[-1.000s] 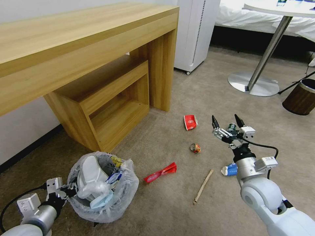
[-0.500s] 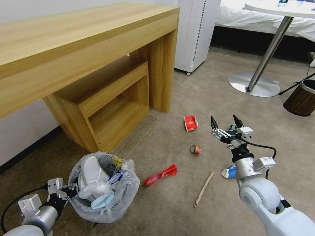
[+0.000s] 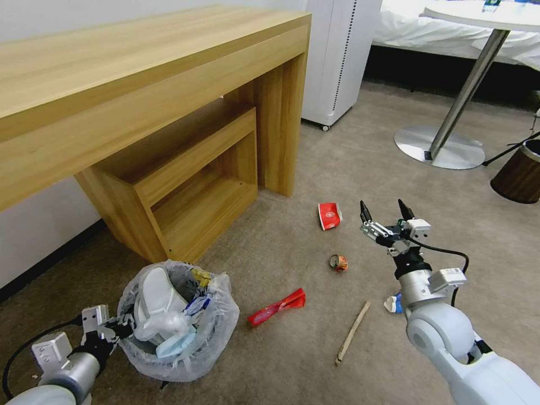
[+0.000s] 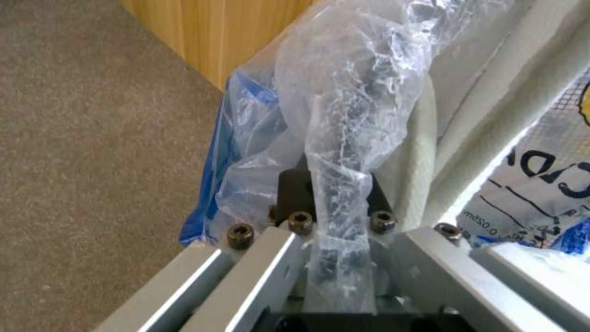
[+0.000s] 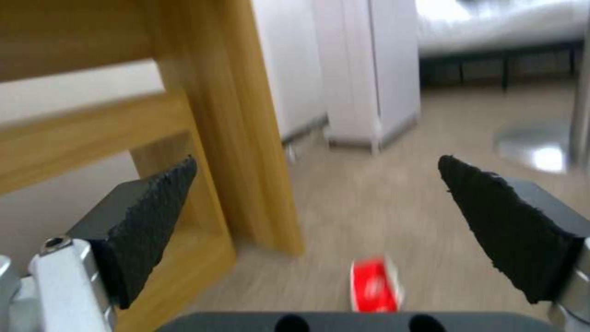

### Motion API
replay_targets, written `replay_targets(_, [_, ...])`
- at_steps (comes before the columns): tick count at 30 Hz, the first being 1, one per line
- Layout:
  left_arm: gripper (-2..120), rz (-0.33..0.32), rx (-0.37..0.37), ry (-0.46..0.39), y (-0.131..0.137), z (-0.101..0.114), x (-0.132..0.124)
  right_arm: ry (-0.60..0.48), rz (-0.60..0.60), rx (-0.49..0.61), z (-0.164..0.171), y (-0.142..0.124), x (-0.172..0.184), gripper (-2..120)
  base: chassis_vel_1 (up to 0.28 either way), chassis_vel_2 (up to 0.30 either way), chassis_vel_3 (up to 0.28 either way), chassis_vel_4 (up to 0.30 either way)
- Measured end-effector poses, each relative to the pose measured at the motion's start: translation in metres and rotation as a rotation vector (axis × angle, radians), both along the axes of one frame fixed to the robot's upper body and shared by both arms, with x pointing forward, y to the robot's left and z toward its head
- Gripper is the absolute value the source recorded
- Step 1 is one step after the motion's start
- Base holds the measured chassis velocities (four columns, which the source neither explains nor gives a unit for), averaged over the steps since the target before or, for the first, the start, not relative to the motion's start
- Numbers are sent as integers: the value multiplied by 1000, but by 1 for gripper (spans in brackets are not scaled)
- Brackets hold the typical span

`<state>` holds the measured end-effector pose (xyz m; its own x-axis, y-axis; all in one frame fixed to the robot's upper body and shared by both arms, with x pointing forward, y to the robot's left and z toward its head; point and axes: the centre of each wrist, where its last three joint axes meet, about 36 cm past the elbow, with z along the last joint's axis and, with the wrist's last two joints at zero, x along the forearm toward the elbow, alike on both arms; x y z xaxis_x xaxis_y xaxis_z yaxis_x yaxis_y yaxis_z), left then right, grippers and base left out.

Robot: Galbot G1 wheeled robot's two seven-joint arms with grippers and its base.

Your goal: Pick up the trash bin and place the garbage on the floor into it.

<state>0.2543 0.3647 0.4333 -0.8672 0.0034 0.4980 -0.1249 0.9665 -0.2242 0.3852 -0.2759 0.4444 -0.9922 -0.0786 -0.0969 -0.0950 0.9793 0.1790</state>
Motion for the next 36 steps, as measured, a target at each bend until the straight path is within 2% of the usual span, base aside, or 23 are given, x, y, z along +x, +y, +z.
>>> replay_targets(2, [0, -2, -2, -5, 0, 0, 4, 110, -17, 47, 2, 6, 3, 100, 0, 0, 0, 0])
replay_targets(3, [0, -2, -2, -5, 0, 0, 4, 110, -17, 47, 2, 6, 3, 100, 0, 0, 0, 0])
replay_targets(6, [0, -1, -4, -6, 0, -1, 6, 348, -34, 123, 3, 24, 14, 100, 0, 0, 0, 0])
replay_targets(7, [0, -1, -4, -6, 0, -1, 6, 348, -34, 123, 3, 24, 14, 100, 0, 0, 0, 0])
replay_targets(11, [0, 1, -9, -5, -2, -1, 3, 521, -73, 177, -13, 48, 31, 100, 0, 0, 0, 0])
replay_targets(12, [0, 1, -9, -5, -2, -1, 3, 521, -73, 177, -13, 48, 31, 100, 0, 0, 0, 0])
replay_targets(15, [0, 1, -10, -3, -4, 0, 0, 651, -104, 237, -26, 68, 44, 100, 0, 0, 0, 0])
replay_targets(16, [0, 1, -10, -3, -4, 0, 0, 651, -104, 237, -26, 68, 44, 100, 0, 0, 0, 0])
replay_targets(19, [0, 1, -11, -6, -6, 2, -1, 779, -131, 298, -45, 93, 58, 100, 0, 0, 0, 0])
replay_targets(27, [0, 11, -21, -5, -9, -1, -1, 905, -148, 348, -90, 130, 74, 100, 0, 0, 0, 0])
replay_targets(36, [0, 24, -25, -10, -7, -2, 4, 994, -138, 330, -124, 162, 74, 100, 0, 0, 0, 0])
